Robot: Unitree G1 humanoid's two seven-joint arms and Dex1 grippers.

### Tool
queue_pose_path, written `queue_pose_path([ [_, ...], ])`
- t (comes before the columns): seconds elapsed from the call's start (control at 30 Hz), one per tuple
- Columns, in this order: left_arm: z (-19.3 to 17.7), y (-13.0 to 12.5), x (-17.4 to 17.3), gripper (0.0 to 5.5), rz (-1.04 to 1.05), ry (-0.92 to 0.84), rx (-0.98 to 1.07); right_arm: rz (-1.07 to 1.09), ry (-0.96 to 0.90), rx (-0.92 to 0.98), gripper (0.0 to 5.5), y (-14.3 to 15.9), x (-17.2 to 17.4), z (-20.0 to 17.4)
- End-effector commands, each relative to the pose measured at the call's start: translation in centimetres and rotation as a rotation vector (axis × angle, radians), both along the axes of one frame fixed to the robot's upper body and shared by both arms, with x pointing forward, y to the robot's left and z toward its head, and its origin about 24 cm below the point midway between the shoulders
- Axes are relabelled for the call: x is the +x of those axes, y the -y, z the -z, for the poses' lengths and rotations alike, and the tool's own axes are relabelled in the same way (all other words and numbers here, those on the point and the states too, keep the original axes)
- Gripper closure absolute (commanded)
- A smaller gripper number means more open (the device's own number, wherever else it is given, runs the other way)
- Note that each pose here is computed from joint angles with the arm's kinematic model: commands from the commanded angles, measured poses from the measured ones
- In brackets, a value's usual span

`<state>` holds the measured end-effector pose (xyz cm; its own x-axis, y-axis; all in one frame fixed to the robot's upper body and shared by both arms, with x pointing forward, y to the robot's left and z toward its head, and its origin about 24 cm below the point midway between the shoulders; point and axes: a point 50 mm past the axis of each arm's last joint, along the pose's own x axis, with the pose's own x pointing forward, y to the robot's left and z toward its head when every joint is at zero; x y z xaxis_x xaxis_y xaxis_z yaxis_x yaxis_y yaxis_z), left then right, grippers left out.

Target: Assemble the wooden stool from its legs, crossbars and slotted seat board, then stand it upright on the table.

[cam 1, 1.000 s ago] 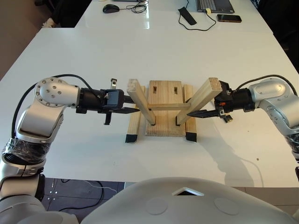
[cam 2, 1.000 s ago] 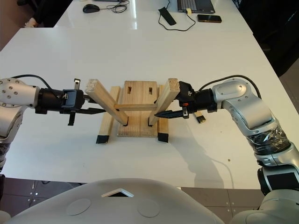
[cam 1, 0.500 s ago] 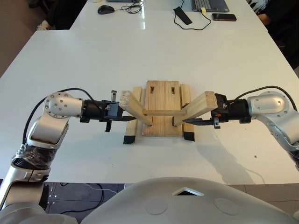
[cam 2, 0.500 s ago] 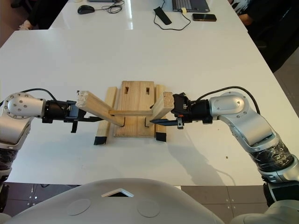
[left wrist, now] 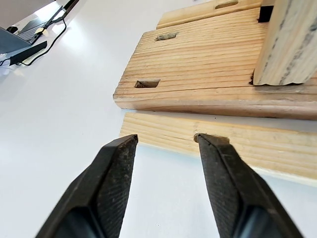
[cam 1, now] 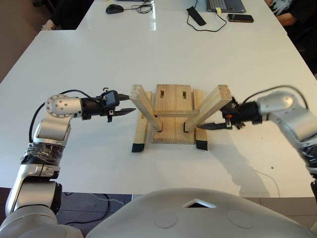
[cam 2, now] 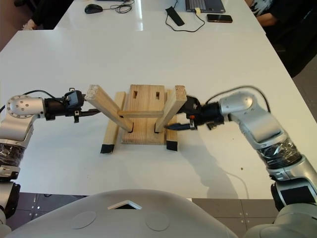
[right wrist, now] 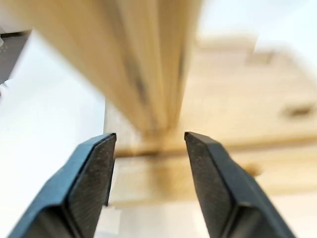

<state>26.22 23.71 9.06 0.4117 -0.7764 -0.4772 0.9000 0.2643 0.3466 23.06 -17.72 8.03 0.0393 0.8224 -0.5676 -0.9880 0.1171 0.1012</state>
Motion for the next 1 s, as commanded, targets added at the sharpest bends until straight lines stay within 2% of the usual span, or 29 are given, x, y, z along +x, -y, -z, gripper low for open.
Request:
queue_pose_path([
  [0.03, -0.2, 0.1, 0.0, 2.77, -0.005, 0.027, 0.0, -0.016, 0.088, -0.057, 2.51, 0.1, 0.2, -0.5],
  [0.17, 0.1, 0.5, -0.6, 2.27, 0.004, 0.025, -0.01, 0.037, 0.142, -0.064, 2.51, 0.4, 0.4, -0.8],
  [0.37, 1.8, 2.3, -4.8, 2.27, 0.139, -0.045, 0.013, 0.157, 0.172, 0.01, 2.51, 2.4, -2.2, -2.5],
  [0.5, 3.1, 1.8, -6.9, 2.27, 0.143, -0.103, 0.067, 0.323, 0.226, 0.019, 2.51, 4.5, -3.5, -3.5],
  [0.63, 4.0, 1.2, -8.3, 2.27, 0.136, -0.153, 0.115, 0.492, 0.334, 0.062, 2.51, 5.7, -3.3, -4.9],
  [0.7, 4.4, 1.7, -8.9, 2.27, 0.152, -0.16, 0.107, 0.572, 0.402, 0.111, 2.51, 5.8, -2.4, -6.1],
  [0.77, 4.7, 2.6, -9.1, 2.27, 0.163, -0.162, 0.083, 0.617, 0.458, 0.205, 2.51, 5.2, -1.4, -7.7],
  [0.9, 5.7, 4.4, -8.8, 2.27, 0.15, -0.144, 0.049, 0.592, 0.517, 0.52, 2.51, 1.4, -0.2, -12.8],
  [1.0, 6.1, 4.5, -8.5, 2.27, 0.119, -0.132, 0.044, 0.534, 0.503, 0.656, 2.51, -1.6, -0.3, -14.9],
])
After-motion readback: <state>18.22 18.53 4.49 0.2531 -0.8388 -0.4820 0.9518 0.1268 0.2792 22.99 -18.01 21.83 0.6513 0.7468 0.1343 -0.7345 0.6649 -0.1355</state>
